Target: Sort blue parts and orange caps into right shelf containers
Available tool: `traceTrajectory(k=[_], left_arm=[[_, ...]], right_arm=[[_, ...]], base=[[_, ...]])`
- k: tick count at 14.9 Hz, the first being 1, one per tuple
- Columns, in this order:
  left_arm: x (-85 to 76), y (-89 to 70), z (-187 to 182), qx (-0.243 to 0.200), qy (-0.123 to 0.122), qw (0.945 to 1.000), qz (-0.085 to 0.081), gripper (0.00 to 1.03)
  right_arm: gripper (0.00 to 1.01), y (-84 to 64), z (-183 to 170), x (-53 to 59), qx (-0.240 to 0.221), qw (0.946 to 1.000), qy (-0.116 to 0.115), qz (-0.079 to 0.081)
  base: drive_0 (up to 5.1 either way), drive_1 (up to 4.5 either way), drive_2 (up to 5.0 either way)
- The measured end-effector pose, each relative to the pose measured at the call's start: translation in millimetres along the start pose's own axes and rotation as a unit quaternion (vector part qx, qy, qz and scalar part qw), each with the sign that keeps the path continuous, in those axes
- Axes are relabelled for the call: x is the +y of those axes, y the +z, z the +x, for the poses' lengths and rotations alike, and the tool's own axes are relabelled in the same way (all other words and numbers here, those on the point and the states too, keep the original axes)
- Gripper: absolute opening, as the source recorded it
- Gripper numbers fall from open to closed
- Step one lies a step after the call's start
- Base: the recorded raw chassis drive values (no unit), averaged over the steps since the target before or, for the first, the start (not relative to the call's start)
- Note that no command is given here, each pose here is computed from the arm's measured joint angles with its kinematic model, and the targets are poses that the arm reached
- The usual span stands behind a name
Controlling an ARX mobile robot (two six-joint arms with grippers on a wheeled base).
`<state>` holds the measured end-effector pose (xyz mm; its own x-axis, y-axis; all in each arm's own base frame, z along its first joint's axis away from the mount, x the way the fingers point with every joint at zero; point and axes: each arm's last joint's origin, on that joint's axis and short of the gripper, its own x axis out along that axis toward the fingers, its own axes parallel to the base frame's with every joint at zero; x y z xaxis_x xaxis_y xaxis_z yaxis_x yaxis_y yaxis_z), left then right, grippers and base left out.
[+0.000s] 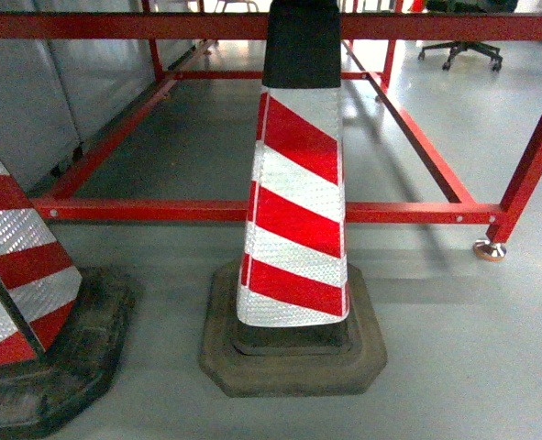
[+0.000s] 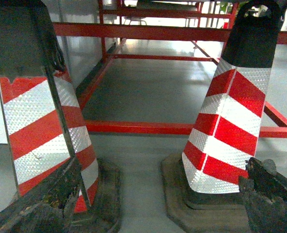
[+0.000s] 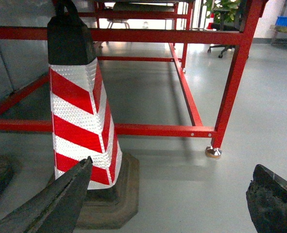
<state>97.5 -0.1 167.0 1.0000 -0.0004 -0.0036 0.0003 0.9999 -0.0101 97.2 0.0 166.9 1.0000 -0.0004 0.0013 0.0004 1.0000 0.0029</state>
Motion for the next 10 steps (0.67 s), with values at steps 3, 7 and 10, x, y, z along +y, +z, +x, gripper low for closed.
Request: traceTrajectory(k=[3, 7, 10], left_arm=[[0.1, 0.3, 0.0, -0.001, 0.001, 1.0, 0.0, 0.98], [0.0, 0.3, 0.0, -0.002, 0.0, 1.0, 0.0, 0.98], [0.0, 0.2, 0.0, -0.001, 0.0, 1.0, 0.0, 0.98]], right_arm=[[0.98, 0.1, 0.0, 0.0, -0.001, 1.0, 0.0, 0.0], [0.98, 0.1, 0.0, 0.0, -0.001, 1.0, 0.0, 0.0], [0.98, 0.3, 0.0, 0.0, -0.001, 1.0, 0.0, -0.001]], base=[[0.0, 0.0, 0.0], [0.0, 0.0, 0.0], [0.0, 0.0, 0.0]])
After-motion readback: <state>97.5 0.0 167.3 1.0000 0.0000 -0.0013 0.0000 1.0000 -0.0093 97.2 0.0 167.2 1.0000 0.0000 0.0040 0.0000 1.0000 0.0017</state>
